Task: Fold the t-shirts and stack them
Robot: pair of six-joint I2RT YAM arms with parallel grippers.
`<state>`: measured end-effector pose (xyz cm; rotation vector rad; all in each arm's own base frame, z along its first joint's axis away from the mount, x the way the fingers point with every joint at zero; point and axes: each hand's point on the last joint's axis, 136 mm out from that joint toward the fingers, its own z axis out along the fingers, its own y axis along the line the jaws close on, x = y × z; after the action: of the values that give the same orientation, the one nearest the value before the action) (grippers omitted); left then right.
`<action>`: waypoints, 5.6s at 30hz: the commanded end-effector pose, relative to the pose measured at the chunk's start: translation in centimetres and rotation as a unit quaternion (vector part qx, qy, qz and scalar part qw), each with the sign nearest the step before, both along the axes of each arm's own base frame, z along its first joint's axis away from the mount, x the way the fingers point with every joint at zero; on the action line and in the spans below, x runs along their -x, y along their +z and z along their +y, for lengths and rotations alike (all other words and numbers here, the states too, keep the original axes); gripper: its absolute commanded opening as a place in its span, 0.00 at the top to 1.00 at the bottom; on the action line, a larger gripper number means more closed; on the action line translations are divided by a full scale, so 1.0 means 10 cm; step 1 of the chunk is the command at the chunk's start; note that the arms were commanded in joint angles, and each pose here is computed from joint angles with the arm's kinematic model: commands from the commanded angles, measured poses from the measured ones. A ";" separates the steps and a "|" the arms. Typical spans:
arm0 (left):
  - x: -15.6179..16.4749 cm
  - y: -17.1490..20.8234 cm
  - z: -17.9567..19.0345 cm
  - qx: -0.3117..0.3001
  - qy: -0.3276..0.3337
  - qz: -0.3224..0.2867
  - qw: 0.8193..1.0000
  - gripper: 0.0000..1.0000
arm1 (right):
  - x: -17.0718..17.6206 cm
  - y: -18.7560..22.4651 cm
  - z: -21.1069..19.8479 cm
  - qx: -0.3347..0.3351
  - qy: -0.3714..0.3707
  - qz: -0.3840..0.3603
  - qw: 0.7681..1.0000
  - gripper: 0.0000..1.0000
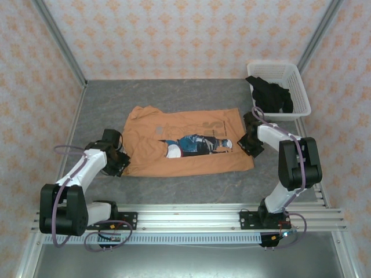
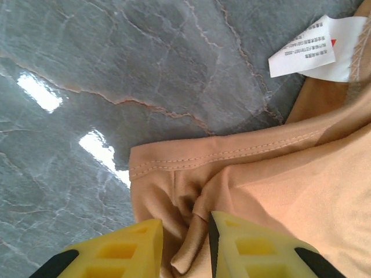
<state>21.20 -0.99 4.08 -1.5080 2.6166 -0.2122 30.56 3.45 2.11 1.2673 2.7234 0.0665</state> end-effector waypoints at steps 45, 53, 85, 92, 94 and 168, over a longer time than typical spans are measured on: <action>-0.37 0.33 0.12 -0.099 -0.139 0.028 0.985 1.00 | 0.15 -0.03 -0.14 0.046 0.001 0.041 0.998 1.00; -0.54 0.35 0.04 -0.112 -0.179 0.037 0.977 1.00 | 0.15 -0.04 -0.15 0.048 0.001 0.044 0.998 1.00; -0.43 0.51 0.25 -0.227 -0.240 0.110 0.937 0.68 | 0.07 0.10 -0.15 0.049 0.006 0.015 0.999 0.96; -0.32 0.63 0.03 -0.181 -0.215 0.082 0.956 0.63 | -0.08 0.46 -0.15 0.057 0.030 -0.037 0.997 0.72; -0.20 0.55 -0.04 -0.155 -0.203 0.093 0.962 0.65 | -0.08 0.57 -0.14 0.060 0.040 -0.049 0.996 0.67; -2.52 0.17 0.42 -0.024 0.058 -0.033 0.997 0.55 | -1.29 0.62 0.53 -0.006 0.165 -0.113 0.980 0.54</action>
<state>45.76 3.24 4.07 -1.5790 2.5152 -0.1310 43.04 8.82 8.02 0.7491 2.7027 0.2431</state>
